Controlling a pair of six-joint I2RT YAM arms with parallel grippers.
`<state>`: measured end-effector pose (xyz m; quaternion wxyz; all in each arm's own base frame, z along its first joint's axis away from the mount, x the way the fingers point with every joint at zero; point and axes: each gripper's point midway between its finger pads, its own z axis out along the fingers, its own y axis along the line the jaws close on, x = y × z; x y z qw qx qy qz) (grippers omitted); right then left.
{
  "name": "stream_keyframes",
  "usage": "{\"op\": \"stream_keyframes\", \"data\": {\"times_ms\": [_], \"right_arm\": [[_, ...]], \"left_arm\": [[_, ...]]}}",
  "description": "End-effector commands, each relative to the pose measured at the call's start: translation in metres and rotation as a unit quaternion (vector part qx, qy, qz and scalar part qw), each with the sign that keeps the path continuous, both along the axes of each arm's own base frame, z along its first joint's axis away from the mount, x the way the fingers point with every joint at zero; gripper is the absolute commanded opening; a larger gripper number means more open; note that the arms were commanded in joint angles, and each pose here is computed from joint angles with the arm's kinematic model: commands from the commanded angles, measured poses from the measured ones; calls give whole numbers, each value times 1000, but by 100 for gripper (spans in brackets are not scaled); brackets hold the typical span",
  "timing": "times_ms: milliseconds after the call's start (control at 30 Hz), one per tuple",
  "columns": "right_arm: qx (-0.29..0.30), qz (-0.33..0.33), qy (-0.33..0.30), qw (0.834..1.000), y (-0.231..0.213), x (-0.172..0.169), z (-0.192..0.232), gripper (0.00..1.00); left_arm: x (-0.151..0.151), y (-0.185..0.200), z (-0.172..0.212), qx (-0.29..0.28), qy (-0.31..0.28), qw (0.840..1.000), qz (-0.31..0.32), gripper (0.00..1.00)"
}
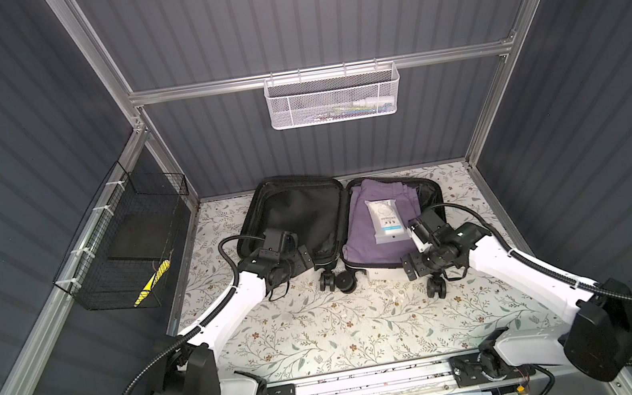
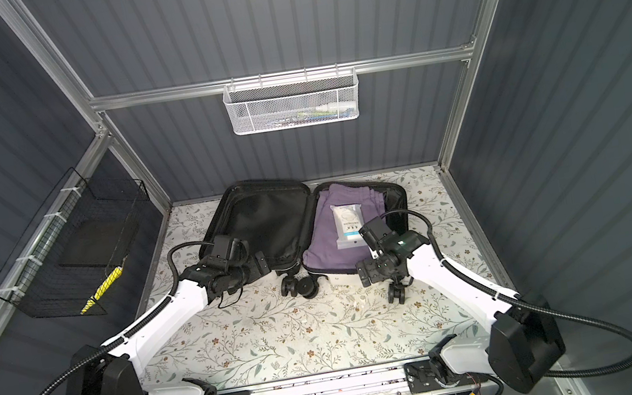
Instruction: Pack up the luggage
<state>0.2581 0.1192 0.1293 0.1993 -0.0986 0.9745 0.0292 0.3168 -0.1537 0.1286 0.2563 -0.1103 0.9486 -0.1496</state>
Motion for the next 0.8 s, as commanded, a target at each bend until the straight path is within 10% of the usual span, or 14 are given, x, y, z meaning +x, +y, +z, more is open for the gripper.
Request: {"op": "stream_keyframes", "data": {"times_ms": [0,367,767], "right_arm": [[37,-13,0,999,4,-7,16,99],[15,-112,-50,992,-42,26,53,99],[-42,-227,-31,973,-103,40,12,99]], "left_arm": [[-4,0,24,15,-6,1000,-21,100],[51,30,70,86,-52,994,-34,100],[98,24,39,126,-26,987,-95,100]]}}
